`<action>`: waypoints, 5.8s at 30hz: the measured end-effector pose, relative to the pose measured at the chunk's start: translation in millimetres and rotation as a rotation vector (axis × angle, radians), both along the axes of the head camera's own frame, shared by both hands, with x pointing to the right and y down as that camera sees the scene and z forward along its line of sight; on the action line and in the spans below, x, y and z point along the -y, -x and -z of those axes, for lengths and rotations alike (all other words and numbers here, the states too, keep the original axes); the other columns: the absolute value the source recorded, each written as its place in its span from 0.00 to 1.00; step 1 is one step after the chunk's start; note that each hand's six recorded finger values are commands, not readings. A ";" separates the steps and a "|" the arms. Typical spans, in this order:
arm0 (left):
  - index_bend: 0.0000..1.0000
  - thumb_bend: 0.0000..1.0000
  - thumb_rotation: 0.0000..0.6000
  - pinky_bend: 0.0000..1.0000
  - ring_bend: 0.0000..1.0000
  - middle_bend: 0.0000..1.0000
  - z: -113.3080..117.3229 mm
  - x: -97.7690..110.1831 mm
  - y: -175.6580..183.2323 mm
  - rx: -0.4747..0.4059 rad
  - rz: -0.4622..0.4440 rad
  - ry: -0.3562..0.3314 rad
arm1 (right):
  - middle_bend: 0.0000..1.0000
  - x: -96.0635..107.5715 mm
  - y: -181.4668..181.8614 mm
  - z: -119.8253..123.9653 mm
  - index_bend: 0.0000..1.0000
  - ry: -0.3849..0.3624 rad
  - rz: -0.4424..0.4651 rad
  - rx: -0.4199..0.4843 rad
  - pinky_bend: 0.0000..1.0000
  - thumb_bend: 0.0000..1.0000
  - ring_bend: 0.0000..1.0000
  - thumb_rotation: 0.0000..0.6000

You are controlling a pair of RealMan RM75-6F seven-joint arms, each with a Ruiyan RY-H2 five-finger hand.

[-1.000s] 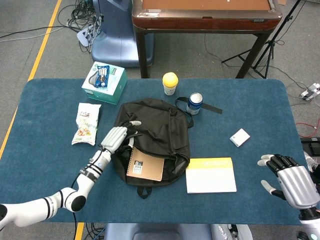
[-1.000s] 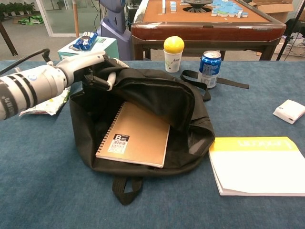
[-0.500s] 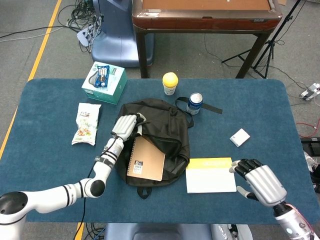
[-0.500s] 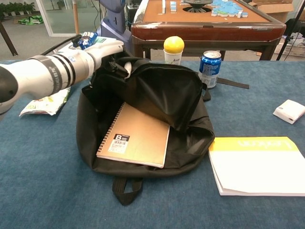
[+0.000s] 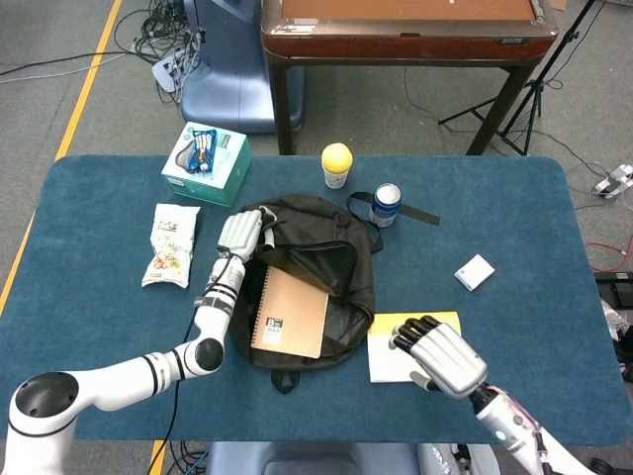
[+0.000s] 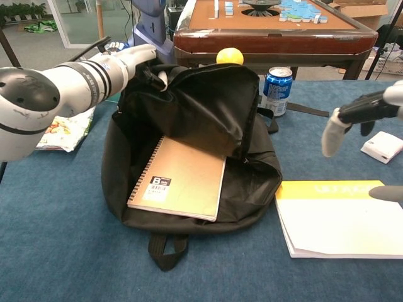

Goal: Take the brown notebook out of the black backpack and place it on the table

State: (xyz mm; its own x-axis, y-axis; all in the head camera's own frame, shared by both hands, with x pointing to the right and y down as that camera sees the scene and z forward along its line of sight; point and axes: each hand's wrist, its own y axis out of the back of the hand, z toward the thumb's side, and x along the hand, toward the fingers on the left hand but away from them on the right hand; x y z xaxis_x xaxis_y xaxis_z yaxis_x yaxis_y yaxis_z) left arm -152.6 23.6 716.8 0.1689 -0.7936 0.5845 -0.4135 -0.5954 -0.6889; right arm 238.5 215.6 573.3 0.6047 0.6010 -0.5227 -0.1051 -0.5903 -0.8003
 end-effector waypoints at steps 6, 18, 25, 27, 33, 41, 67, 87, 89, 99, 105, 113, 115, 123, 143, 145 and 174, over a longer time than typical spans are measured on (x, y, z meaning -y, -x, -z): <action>0.71 0.72 1.00 0.16 0.35 0.34 0.1 -0.1 2.6 -0.001 -0.004 0.001 | 0.32 1.2 37.4 -24.5 0.38 0.036 0.028 0.016 0.37 0.20 0.26 1.00; 0.71 0.72 1.00 0.16 0.35 0.34 2.3 -1.4 2.9 -0.005 -0.001 0.004 | 0.31 -2.1 91.1 -72.8 0.38 0.046 0.090 0.024 0.37 0.18 0.24 1.00; 0.71 0.72 1.00 0.16 0.35 0.34 2.9 -2.7 3.8 0.001 -0.002 0.007 | 0.28 2.1 110.8 -98.2 0.38 0.019 0.090 0.025 0.37 0.12 0.22 1.00; 0.71 0.72 1.00 0.16 0.35 0.34 2.9 -2.7 4.7 0.003 0.000 0.009 | 0.27 2.9 117.0 -104.8 0.38 0.014 0.092 0.028 0.37 0.11 0.22 1.00; 0.71 0.72 1.00 0.16 0.35 0.34 3.4 -2.1 6.8 0.007 0.005 0.011 | 0.26 4.6 133.7 -119.7 0.38 -0.004 0.102 0.041 0.37 0.08 0.20 1.00; 0.71 0.72 1.00 0.16 0.35 0.34 3.9 -2.8 7.3 0.007 0.007 0.017 | 0.24 4.5 144.7 -131.6 0.35 -0.012 0.116 0.044 0.35 0.04 0.18 1.00; 0.70 0.72 1.00 0.16 0.35 0.34 4.8 -2.1 15.3 0.005 0.027 0.032 | 0.22 9.5 166.7 -154.2 0.33 -0.045 0.125 0.040 0.33 0.03 0.17 1.00; 0.70 0.72 1.00 0.16 0.35 0.34 6.9 -0.4 20.9 0.010 0.050 0.041 | 0.24 13.1 174.2 -160.5 0.29 -0.074 0.114 0.071 0.33 0.16 0.17 1.00; 0.70 0.72 1.00 0.16 0.35 0.34 7.0 -0.1 22.4 0.013 0.053 0.042 | 0.25 13.4 175.1 -161.1 0.29 -0.078 0.115 0.077 0.33 0.18 0.17 1.00; 0.70 0.72 1.00 0.16 0.35 0.34 7.8 0.6 28.6 0.017 0.069 0.050 | 0.30 16.4 178.3 -162.1 0.31 -0.110 0.107 0.117 0.33 0.28 0.22 1.00; 0.70 0.72 1.00 0.16 0.35 0.34 7.2 0.4 29.2 0.014 0.074 0.055 | 0.32 18.8 178.9 -162.4 0.34 -0.127 0.107 0.131 0.33 0.35 0.25 1.00; 0.70 0.72 1.00 0.16 0.35 0.34 7.6 2.6 33.8 0.019 0.082 0.051 | 0.36 24.4 180.7 -160.3 0.44 -0.167 0.112 0.154 0.33 0.49 0.28 1.00; 0.70 0.72 1.00 0.16 0.35 0.34 7.4 2.6 34.2 0.019 0.083 0.052 | 0.37 25.5 181.0 -159.7 0.46 -0.175 0.116 0.158 0.33 0.51 0.28 1.00; 0.70 0.72 1.00 0.16 0.35 0.34 8.2 4.5 34.0 0.012 0.085 0.048 | 0.43 31.6 181.2 -153.7 0.67 -0.213 0.103 0.198 0.33 0.54 0.33 1.00; 0.69 0.72 1.00 0.16 0.35 0.34 13.0 1.5 36.9 -0.007 0.071 0.049 | 0.60 55.9 125.6 -78.2 0.88 -0.266 -0.053 0.434 0.40 0.55 0.51 1.00; 0.69 0.72 1.00 0.16 0.35 0.34 12.8 -0.5 37.6 -0.005 0.065 0.052 | 0.61 58.1 117.6 -65.4 0.89 -0.269 -0.067 0.457 0.41 0.55 0.53 1.00; 0.02 0.29 1.00 0.09 0.00 0.00 35.7 -45.8 25.0 -0.015 -0.143 0.157 | 0.61 86.2 -31.5 66.0 0.89 -0.355 -0.347 0.389 0.42 0.55 0.55 1.00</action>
